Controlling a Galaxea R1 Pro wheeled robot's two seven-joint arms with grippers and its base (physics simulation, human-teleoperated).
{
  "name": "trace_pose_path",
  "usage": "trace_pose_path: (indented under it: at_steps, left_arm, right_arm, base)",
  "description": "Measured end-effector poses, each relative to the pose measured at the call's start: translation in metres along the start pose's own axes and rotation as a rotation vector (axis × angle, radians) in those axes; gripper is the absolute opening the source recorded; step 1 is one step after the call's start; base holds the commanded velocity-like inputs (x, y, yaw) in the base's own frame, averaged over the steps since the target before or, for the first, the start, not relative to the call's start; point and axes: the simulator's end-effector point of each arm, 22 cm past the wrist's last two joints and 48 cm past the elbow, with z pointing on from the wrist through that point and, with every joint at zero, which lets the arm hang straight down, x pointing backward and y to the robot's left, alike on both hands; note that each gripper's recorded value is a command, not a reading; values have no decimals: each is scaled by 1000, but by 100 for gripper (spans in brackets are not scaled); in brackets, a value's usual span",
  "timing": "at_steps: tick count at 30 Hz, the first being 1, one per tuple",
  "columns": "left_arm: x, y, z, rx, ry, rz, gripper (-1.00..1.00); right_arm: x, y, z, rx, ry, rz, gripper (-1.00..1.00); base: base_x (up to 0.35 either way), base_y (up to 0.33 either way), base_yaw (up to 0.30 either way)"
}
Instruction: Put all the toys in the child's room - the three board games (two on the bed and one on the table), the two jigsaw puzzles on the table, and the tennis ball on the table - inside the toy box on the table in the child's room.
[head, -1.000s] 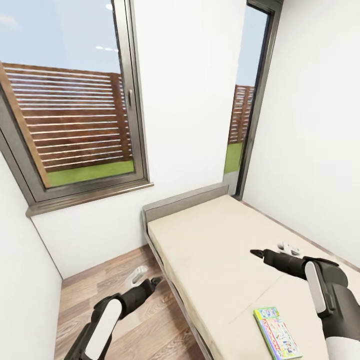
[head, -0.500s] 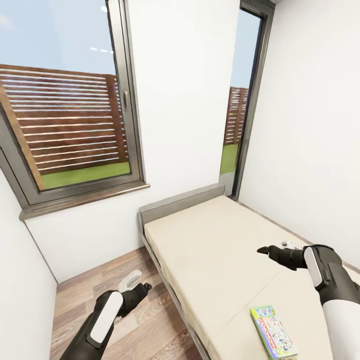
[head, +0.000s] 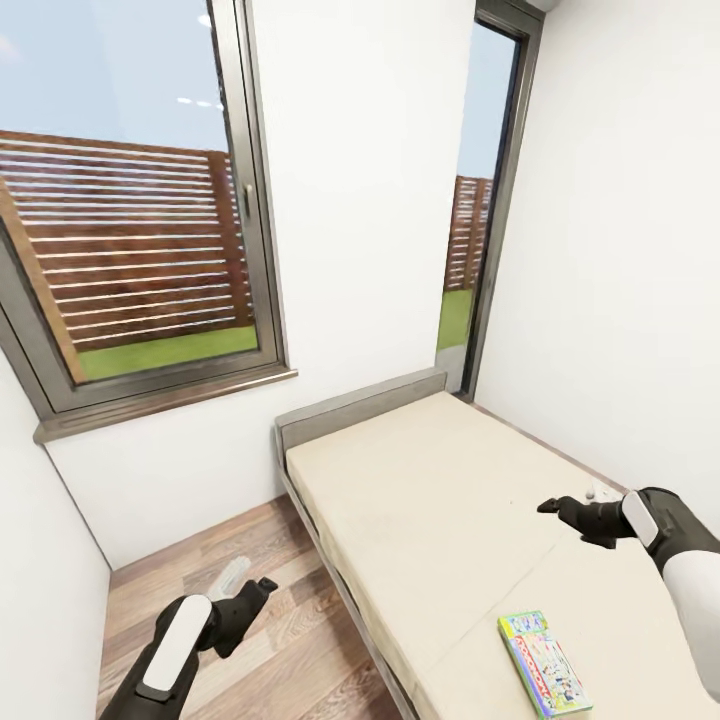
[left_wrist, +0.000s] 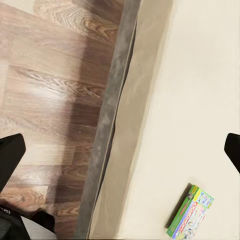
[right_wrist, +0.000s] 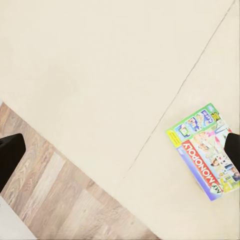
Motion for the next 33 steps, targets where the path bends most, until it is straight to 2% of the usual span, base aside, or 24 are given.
trace_pose_path:
  at_steps: [2, 3, 7, 19, 23, 26, 27, 29, 30, 33]
  left_arm:
    - [2, 6, 1, -8, 4, -4, 100]
    - [4, 14, 2, -22, 8, -7, 100]
    - [8, 20, 6, -30, 14, -10, 100]
    - [13, 2, 14, 1, 19, -1, 100]
    - [14, 1, 17, 6, 21, -4, 100]
    - [17, 4, 21, 7, 22, -7, 100]
    - [17, 4, 22, 7, 22, -7, 100]
    - [19, 6, 24, 7, 24, -8, 100]
    - [24, 6, 27, 12, 30, -6, 100]
    - [27, 6, 31, 13, 33, -4, 100]
  right_arm:
    - [0, -3, 1, 4, -1, 3, 100]
    - [-1, -12, 1, 18, -2, 7, 100]
    - [-1, -25, 3, 36, -2, 12, 100]
    - [15, -49, 15, 66, 25, 22, 100]
    - [29, -67, 20, 87, 44, 30, 100]
    - [33, -92, 17, 119, 45, 38, 100]
    - [33, -92, 18, 118, 45, 39, 100]
    - [33, -106, 15, 137, 43, 42, 100]
    - [37, -118, 13, 154, 48, 45, 100]
    - [41, -124, 16, 160, 52, 49, 100]
  base:
    - [0, 0, -2]
    - [0, 0, -2]
    - [0, 0, 0]
    - [0, 0, 0]
    - [0, 0, 0]
    - [0, 0, 0]
    - [0, 0, 0]
    - [0, 0, 0]
    - [0, 0, 0]
    - [0, 0, 0]
